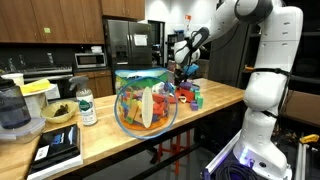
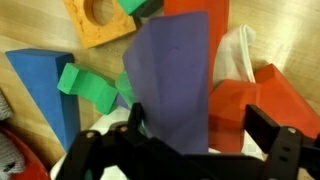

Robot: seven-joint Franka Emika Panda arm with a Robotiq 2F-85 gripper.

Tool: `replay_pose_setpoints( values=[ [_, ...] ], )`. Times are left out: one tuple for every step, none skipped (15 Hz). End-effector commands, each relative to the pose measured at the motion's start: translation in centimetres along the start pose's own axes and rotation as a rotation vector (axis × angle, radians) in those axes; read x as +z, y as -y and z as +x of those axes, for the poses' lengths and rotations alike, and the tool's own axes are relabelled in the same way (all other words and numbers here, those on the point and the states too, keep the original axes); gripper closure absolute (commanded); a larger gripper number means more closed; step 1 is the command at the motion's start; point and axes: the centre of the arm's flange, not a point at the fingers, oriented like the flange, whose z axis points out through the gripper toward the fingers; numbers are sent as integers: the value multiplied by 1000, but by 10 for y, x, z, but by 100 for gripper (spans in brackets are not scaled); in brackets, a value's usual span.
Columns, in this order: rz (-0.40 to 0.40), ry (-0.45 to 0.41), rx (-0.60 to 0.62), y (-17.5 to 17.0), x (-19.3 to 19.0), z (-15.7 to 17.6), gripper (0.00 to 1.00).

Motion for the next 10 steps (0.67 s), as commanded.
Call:
replay_pose_setpoints(
  values=[
    [11,18,8,-8,13,9,25],
    [10,19,8,-9,13,10,27],
    [8,18,11,-10,12,11,30],
    [6,17,12,-11,10,12,34],
    [3,17,14,-12,8,13,40],
    [1,16,15,-13,6,14,40],
    [-1,16,15,-13,5,15,44],
    [-2,15,15,-13,3,15,46],
    [-3,17,12,-13,3,16,46],
    [-4,17,10,-13,2,16,46]
  ],
)
